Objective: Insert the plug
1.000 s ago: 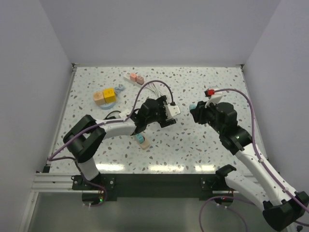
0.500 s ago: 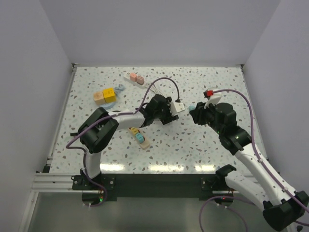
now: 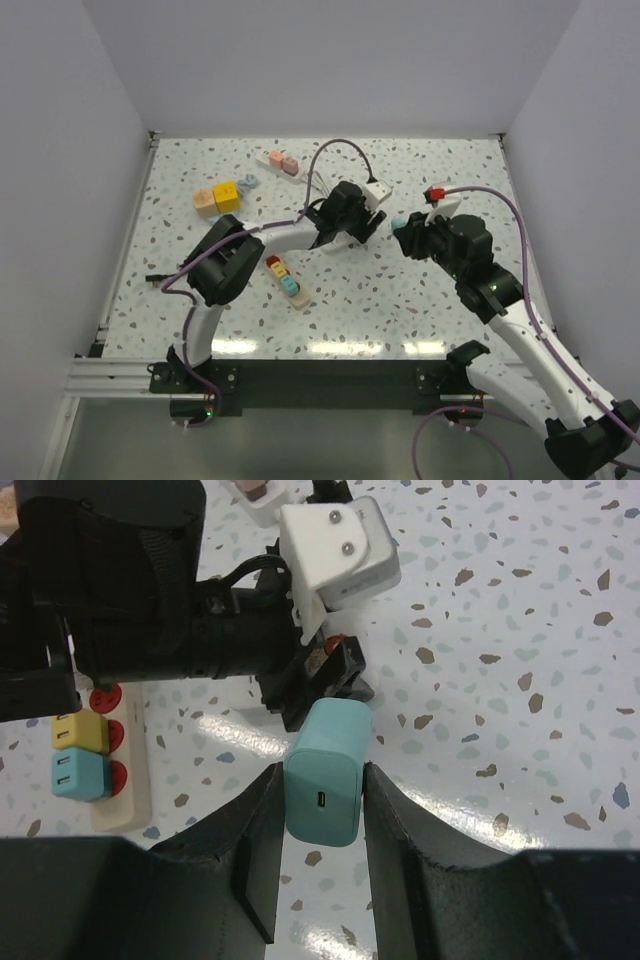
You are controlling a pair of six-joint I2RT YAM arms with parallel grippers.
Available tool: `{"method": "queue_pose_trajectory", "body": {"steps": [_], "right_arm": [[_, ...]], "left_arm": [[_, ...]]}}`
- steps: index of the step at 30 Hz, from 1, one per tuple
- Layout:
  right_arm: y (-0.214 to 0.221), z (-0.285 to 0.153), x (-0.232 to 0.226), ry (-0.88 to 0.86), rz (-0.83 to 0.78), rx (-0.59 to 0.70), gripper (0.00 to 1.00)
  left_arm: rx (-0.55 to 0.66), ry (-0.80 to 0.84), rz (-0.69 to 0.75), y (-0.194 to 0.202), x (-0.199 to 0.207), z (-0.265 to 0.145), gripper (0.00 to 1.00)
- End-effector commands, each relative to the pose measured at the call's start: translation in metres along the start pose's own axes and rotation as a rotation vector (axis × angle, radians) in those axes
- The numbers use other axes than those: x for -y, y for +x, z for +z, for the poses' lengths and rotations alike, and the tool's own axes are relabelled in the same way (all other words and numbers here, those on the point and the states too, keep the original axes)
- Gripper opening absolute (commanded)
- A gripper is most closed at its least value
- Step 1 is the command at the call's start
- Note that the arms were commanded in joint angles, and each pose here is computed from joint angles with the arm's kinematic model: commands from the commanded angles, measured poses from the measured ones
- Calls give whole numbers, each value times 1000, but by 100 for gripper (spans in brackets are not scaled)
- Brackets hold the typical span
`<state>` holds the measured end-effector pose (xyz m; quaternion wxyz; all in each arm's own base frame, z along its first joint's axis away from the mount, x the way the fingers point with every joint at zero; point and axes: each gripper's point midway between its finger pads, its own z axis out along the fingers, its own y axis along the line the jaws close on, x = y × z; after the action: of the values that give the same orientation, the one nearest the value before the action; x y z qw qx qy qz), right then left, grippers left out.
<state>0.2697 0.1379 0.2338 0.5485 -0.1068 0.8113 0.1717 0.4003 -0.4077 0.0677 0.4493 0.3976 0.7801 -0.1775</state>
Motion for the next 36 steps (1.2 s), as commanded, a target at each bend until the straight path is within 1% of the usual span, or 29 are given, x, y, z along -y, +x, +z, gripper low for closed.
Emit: {"method": "queue_pose_trajectory", "body": {"steps": [1, 5, 6, 7, 8, 10, 12, 13, 16, 18, 19, 22, 24, 25, 28, 30, 31, 32, 34, 36], "right_arm": [[-8, -3, 1, 0, 3, 37, 0], [-7, -5, 2, 10, 6, 31, 0], [-5, -6, 3, 11, 4, 27, 0], [-6, -6, 2, 9, 8, 29, 0], [-6, -7, 1, 1, 6, 26, 0], [-6, -8, 0, -5, 8, 25, 0], [-5, -8, 0, -3, 11, 22, 0], [-5, -9, 0, -3, 12, 24, 0], [-3, -9, -1, -6, 15, 9, 0], [-1, -9, -2, -14, 19, 2, 0], [-2, -8, -3, -17, 19, 1, 0], [-1, -7, -4, -18, 28, -10, 0], [1, -4, -4, -16, 36, -24, 0], [0, -4, -8, -38, 39, -28, 0], [4, 2, -11, -49, 61, -66, 0], [8, 6, -13, -52, 83, -101, 0], [8, 6, -13, -52, 92, -107, 0], [9, 6, -17, -70, 100, -116, 0], [7, 6, -22, -91, 125, -117, 0], [5, 6, -23, -95, 141, -122, 0]], "left_arm": [[37, -70, -288, -19, 0, 12, 1], [81, -101, -461, -25, -1, 29, 0], [87, -109, -488, -26, -1, 31, 2], [88, -129, -534, -24, -3, 35, 9], [91, -137, -555, -23, -4, 39, 13], [109, -122, -604, -26, -1, 41, 38], [138, -109, -613, -36, 3, 41, 50], [144, -108, -609, -39, 4, 41, 61], [167, -79, -590, -52, 8, 36, 80], [177, -78, -574, -56, 7, 30, 84], [180, -78, -560, -57, 6, 27, 90], [186, -45, -540, -58, 5, 17, 100], [197, -34, -508, -58, 1, 9, 100], [199, -43, -461, -56, -3, 5, 100], [219, -78, -398, -47, -23, -15, 100], [272, -65, -383, -47, -36, -31, 100], [292, -28, -355, -49, -35, -36, 100], [325, -26, -339, -51, -43, -43, 100], [335, 3, -278, -51, -45, -45, 100], [332, 3, -251, -47, -53, -43, 100]]}}
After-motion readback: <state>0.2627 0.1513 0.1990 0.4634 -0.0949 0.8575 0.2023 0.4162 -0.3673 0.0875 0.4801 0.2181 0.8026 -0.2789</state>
